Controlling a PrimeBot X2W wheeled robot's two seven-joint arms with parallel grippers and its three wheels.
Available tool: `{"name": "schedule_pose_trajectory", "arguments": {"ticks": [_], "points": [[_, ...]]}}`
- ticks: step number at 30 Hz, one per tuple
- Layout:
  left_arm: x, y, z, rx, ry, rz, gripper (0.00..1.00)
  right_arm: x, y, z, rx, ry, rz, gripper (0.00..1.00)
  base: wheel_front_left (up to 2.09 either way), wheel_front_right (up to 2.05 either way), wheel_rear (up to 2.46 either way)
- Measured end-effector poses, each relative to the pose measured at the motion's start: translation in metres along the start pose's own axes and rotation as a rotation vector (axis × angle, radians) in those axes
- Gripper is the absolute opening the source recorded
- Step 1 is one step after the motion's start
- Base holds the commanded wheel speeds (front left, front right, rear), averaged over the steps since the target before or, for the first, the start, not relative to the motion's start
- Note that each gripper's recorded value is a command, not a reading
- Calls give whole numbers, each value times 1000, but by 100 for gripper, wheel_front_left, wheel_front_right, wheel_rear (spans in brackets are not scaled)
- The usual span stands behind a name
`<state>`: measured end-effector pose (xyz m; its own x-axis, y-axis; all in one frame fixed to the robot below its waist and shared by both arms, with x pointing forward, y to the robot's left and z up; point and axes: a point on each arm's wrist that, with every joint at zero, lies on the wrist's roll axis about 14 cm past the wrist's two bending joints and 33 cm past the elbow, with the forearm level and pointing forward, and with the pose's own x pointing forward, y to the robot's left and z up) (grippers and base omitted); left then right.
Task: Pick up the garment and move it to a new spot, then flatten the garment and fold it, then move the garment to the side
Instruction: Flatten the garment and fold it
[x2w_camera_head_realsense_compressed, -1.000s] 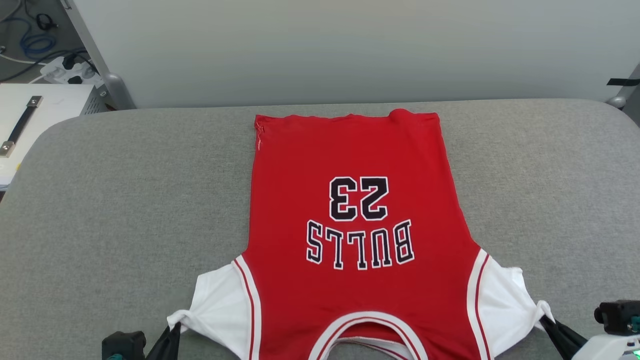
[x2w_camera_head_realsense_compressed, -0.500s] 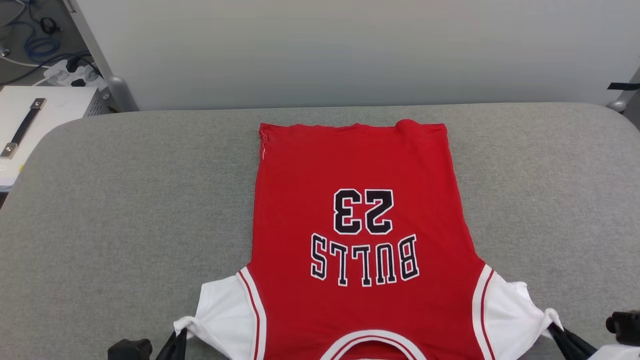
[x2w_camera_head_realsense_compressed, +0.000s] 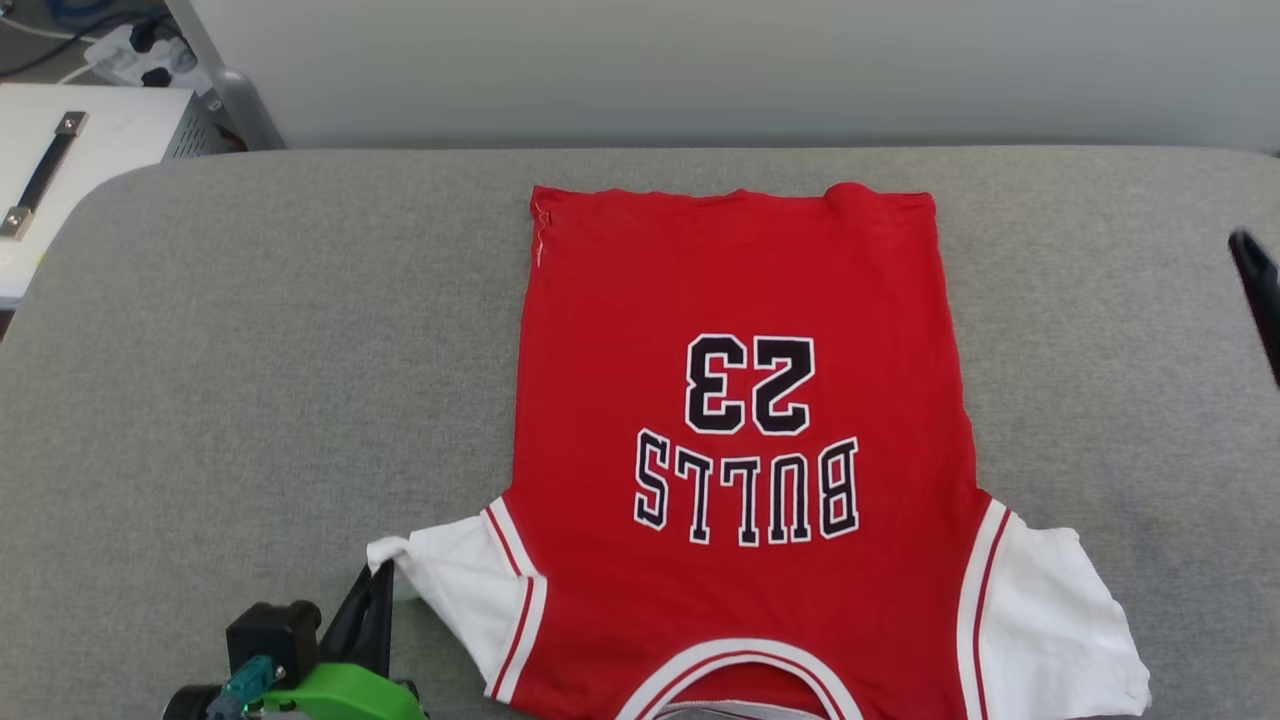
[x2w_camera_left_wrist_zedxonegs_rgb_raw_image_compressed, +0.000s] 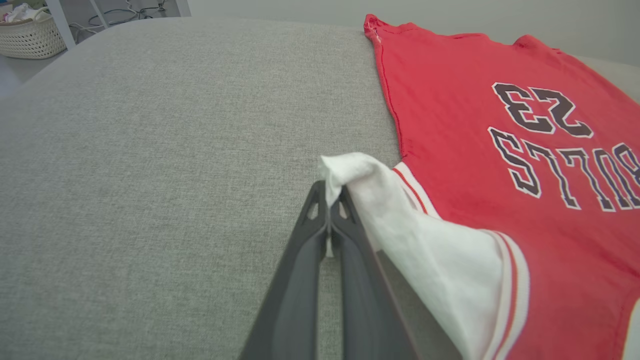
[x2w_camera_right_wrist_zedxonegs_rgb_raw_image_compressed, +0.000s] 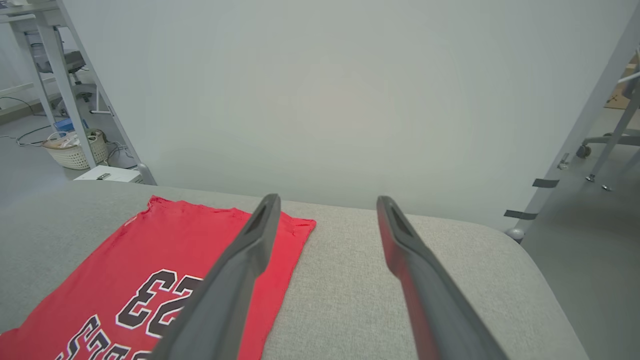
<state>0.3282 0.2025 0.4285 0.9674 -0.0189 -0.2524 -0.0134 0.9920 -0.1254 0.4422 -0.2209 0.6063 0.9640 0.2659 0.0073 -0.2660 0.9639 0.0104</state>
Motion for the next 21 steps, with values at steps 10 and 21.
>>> {"name": "schedule_pose_trajectory", "arguments": {"ticks": [10, 21], "points": [[36, -9, 12, -24, -44, 8, 0, 120, 24, 19, -107, 163, 107, 100, 0, 0, 0], [59, -7, -7, -40, -6, 36, 0, 179, 27, -119, -153, 824, 154, 100, 0, 0, 0]]}}
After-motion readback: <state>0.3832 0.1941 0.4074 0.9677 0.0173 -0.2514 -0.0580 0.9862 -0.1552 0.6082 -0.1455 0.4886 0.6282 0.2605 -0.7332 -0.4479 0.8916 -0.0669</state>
